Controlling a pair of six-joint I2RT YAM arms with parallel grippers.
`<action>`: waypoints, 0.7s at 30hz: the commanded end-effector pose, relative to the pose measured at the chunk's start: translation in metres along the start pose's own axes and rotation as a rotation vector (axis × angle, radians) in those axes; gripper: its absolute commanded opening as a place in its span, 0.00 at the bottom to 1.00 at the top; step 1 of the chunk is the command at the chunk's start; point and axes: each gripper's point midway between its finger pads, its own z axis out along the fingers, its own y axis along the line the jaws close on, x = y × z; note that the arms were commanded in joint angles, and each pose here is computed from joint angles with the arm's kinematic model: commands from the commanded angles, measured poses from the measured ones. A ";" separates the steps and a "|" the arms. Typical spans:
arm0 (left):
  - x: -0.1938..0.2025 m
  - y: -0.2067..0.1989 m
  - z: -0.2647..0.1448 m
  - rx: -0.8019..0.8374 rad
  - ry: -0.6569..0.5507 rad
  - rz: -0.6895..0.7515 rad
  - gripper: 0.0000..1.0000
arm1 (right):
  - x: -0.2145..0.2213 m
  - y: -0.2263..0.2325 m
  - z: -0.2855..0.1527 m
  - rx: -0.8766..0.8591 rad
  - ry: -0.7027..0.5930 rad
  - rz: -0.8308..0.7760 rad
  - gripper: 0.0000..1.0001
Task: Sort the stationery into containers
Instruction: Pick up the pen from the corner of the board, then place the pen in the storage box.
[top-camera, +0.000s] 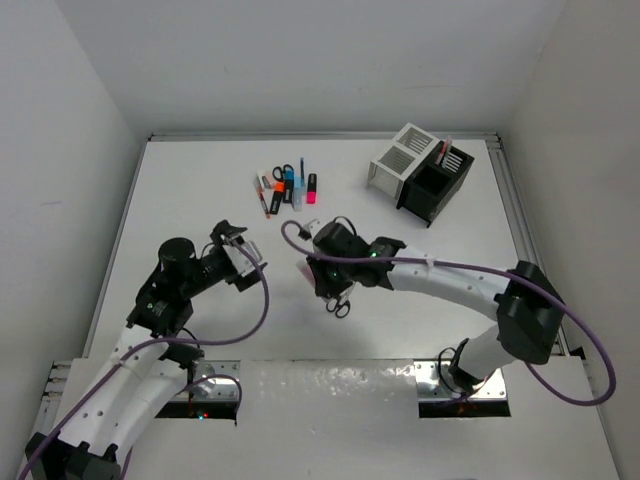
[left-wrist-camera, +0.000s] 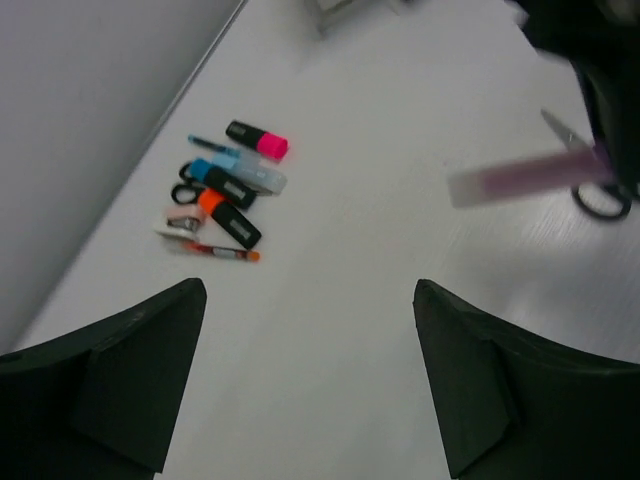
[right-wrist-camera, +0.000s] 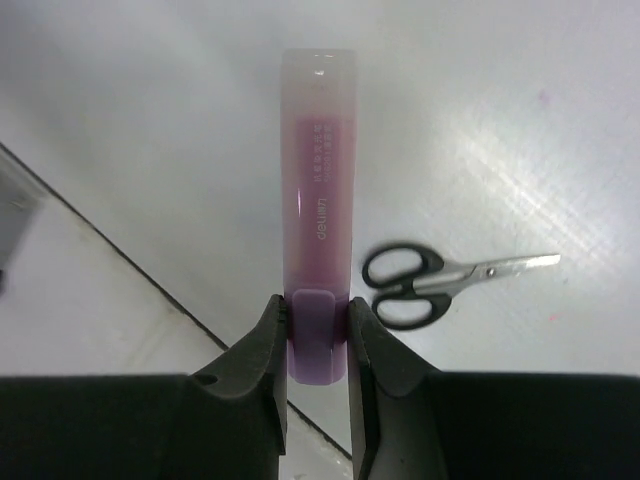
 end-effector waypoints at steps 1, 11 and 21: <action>-0.011 -0.024 0.002 0.202 -0.114 0.445 0.85 | -0.042 0.016 -0.030 -0.101 -0.096 -0.003 0.00; -0.008 -0.031 0.017 0.287 -0.154 0.840 0.90 | -0.092 0.040 -0.051 -0.193 -0.204 0.030 0.00; -0.013 -0.031 0.021 0.262 -0.201 0.980 0.89 | -0.108 0.048 -0.044 -0.220 -0.232 0.053 0.00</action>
